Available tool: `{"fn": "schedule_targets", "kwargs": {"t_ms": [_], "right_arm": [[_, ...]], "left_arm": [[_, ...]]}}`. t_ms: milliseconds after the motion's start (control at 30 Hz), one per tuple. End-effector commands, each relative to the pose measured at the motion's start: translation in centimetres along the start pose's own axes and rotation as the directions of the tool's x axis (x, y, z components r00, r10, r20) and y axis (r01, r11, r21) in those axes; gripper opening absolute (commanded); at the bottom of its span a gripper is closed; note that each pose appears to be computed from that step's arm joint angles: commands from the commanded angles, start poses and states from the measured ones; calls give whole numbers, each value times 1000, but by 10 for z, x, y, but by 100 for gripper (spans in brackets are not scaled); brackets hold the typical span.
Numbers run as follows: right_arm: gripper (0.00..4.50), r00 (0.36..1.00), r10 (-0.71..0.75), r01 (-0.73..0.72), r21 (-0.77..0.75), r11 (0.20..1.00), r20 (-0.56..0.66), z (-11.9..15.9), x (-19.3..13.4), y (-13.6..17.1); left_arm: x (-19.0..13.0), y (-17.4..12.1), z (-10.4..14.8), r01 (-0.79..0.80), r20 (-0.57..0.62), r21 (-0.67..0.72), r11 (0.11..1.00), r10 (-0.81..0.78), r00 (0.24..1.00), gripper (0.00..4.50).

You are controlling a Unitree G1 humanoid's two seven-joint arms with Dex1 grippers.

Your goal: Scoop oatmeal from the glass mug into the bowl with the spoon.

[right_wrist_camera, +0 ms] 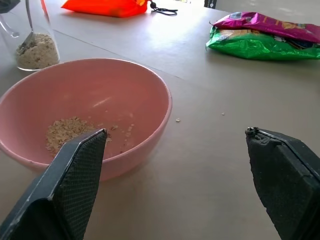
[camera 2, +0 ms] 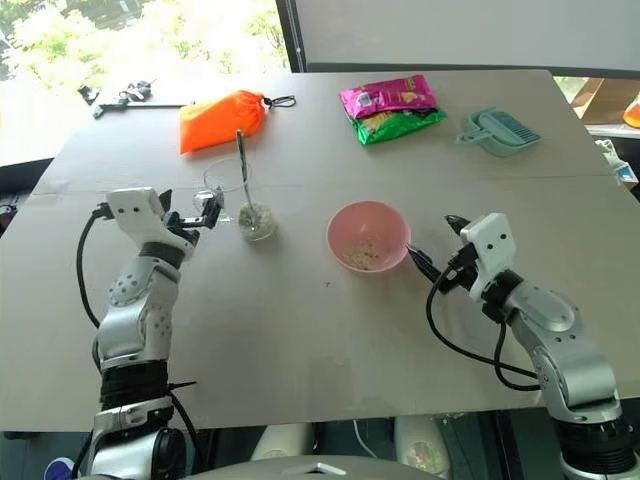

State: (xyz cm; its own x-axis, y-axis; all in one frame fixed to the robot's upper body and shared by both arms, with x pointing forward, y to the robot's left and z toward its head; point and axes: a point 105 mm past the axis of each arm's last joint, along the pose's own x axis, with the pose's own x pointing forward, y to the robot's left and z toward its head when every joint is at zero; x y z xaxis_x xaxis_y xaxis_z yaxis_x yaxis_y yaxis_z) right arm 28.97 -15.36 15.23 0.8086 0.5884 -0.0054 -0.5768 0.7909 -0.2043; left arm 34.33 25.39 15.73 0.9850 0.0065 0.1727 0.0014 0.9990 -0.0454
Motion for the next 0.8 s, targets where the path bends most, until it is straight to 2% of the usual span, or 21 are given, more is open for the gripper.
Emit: {"fn": "schedule_targets", "kwargs": {"t_ms": [33,167,333,467,567,800], "right_arm": [[450,999,-25,27,-54,998,40,8,-9,-11],[450,999,-29,31,-72,997,27,1,-18,-20],[450,1000,-16,16,-81,997,4,-3,-34,-29],[450,998,19,-23,-93,995,-53,-9,-60,-30],[450,996,-3,-5,-89,996,-90,-15,-79,-33],[450,987,-1,-13,-88,996,-161,-20,-103,-30]], "left_arm": [[-16,-2,24,23,41,25,999,-24,999,447],[-36,-1,29,60,21,11,998,-60,998,447],[-69,1,22,153,-88,50,987,-148,985,447],[-99,-7,17,273,-184,11,962,-266,946,447],[-119,-1,11,305,-251,-14,952,-299,921,447],[-137,6,3,345,-314,-52,937,-343,885,447]]}}
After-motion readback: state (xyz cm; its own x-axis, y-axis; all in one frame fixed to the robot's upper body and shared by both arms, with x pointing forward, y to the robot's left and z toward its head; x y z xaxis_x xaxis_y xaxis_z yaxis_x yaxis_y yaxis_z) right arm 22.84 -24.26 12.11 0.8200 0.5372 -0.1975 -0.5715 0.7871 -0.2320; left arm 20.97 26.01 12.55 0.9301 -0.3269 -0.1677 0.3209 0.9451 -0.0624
